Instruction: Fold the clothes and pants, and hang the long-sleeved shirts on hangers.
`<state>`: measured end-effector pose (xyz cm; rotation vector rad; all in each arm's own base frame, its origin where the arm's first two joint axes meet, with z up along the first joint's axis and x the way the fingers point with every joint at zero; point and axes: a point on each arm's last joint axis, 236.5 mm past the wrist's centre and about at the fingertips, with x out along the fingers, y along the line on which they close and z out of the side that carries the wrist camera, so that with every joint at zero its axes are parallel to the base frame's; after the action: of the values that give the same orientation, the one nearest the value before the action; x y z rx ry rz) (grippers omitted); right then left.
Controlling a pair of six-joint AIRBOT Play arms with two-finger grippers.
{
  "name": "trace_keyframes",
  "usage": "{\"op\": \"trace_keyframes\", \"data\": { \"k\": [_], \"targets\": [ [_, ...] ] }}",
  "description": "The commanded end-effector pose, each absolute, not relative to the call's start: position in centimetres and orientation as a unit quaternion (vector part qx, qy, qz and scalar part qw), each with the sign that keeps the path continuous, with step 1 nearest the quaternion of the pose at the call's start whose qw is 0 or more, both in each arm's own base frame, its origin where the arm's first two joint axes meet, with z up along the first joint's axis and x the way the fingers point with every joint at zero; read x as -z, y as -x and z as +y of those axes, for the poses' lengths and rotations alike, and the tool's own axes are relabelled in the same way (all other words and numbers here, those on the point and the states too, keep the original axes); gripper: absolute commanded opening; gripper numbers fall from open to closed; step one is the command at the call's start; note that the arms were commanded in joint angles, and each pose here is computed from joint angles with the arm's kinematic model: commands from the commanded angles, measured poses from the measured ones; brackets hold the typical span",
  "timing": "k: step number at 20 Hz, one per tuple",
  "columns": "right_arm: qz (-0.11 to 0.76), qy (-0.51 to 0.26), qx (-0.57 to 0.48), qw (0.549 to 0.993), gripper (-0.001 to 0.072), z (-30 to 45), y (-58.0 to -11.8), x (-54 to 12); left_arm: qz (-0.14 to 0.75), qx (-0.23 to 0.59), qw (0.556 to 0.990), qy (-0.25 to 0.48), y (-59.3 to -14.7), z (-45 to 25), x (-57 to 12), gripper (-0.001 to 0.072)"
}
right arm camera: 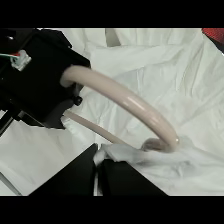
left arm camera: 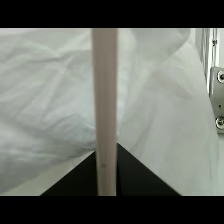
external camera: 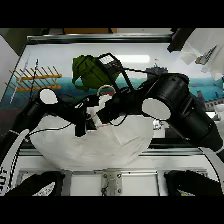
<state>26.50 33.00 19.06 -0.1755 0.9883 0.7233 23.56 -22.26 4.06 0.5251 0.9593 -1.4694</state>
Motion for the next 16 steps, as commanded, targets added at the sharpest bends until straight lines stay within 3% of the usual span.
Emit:
{"op": "trace_keyframes", "data": {
  "k": [1, 2, 10, 16],
  "targets": [
    [0.474, 0.09, -0.337, 0.809, 0.0517, 32.6, -26.1, -18.7, 0.416, 0.636, 0.609, -0.227, -23.6, -22.2, -4.0, 0.0013],
    [0.475, 0.089, -0.339, 0.807, 0.0583, 32.7, -25.9, -18.7, 0.416, 0.636, 0.609, -0.228, -23.6, -22.3, -4.0, 0.0014],
    [0.512, 0.102, -0.386, 0.761, 0.0586, 30.8, -22.8, -19.7, 0.416, 0.636, 0.609, -0.228, -23.6, -22.2, -4.0, 0.0014],
    [0.491, 0.091, -0.404, 0.767, 0.0591, 29.6, -22.6, -21.9, 0.416, 0.636, 0.608, -0.228, -23.6, -22.2, -4.0, 0.0013]
  ]
}}
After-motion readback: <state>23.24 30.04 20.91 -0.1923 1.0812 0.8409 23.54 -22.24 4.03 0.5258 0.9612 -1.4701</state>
